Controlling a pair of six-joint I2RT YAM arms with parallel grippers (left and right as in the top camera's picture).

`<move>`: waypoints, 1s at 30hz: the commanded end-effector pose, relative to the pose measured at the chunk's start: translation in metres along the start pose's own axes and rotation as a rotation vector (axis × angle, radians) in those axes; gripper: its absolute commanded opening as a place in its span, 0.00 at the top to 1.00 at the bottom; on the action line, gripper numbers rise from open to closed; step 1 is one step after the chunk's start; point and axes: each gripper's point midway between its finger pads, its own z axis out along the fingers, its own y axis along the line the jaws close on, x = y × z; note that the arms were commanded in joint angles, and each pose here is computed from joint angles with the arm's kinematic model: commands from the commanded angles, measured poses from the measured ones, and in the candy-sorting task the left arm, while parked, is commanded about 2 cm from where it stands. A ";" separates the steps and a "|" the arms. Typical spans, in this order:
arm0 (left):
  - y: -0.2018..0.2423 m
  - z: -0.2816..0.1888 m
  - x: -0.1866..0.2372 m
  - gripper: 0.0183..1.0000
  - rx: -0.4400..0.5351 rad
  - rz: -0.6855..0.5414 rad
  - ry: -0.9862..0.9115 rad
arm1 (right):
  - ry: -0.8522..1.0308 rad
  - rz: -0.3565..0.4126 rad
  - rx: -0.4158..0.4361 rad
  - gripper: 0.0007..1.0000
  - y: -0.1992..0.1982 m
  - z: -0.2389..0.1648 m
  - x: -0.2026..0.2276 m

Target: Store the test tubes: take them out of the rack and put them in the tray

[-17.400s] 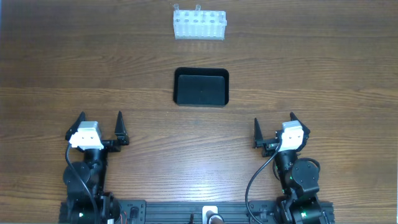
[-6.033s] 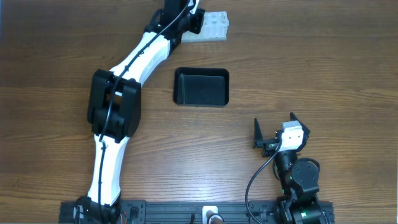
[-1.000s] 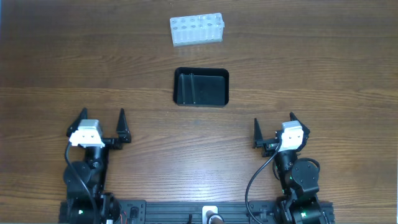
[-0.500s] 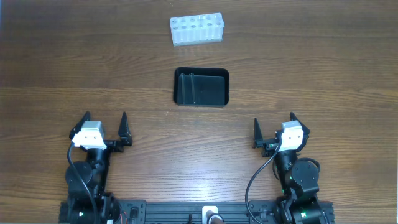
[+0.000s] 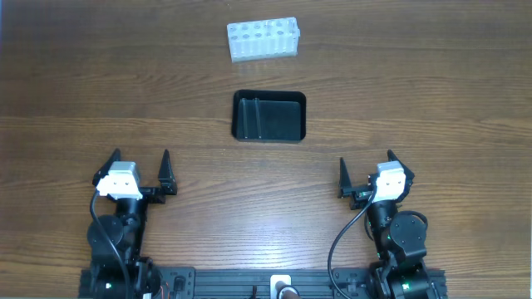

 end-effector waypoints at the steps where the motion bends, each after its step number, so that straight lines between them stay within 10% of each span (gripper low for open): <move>1: -0.001 0.000 0.001 0.00 0.008 0.007 0.000 | 0.000 -0.005 -0.011 0.01 0.002 0.000 0.002; 30: -0.001 0.000 0.001 0.00 0.008 0.007 0.000 | -0.160 0.038 0.163 0.01 -0.029 0.000 -0.049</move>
